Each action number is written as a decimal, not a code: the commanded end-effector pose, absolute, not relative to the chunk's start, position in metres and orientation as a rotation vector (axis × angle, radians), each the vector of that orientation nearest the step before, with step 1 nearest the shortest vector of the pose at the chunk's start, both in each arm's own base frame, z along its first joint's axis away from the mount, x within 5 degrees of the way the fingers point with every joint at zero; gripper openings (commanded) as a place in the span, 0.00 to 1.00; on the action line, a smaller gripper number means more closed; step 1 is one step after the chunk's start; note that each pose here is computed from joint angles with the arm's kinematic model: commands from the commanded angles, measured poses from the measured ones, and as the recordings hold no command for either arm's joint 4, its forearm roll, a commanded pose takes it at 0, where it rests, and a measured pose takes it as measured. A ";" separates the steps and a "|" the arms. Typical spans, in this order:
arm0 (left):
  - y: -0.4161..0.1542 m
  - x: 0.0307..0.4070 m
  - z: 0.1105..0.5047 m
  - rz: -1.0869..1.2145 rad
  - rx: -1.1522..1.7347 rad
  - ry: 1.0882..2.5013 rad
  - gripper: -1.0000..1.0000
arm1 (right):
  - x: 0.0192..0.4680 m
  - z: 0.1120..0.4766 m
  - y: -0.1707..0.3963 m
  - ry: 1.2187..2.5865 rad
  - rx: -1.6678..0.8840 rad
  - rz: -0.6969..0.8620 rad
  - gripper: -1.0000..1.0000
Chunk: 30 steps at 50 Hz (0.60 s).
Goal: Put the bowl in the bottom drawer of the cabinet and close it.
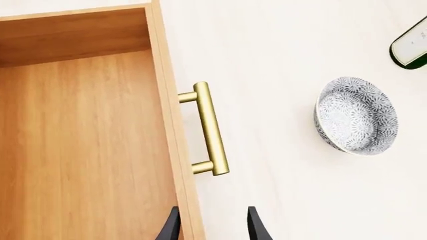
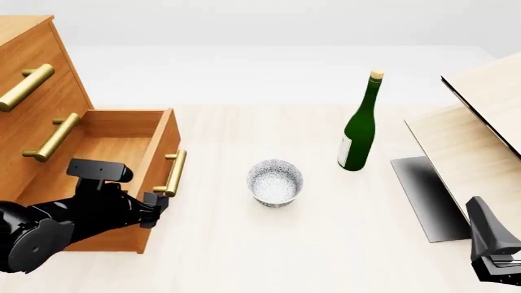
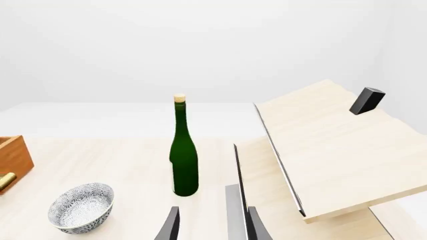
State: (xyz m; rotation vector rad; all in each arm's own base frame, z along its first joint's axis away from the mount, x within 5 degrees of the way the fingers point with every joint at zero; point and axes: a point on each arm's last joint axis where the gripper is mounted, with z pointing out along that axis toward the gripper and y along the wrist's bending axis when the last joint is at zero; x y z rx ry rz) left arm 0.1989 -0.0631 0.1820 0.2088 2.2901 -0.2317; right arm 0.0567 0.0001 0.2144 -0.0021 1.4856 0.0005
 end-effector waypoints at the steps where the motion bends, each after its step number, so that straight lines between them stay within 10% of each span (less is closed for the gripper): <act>1: -0.066 0.197 0.169 -0.290 0.071 2.355 1.00 | 0.057 0.214 0.000 1.485 -0.002 0.000 1.00; 30: -0.078 0.198 0.168 -0.320 0.118 2.353 1.00 | 0.057 0.214 0.000 1.485 -0.002 0.000 1.00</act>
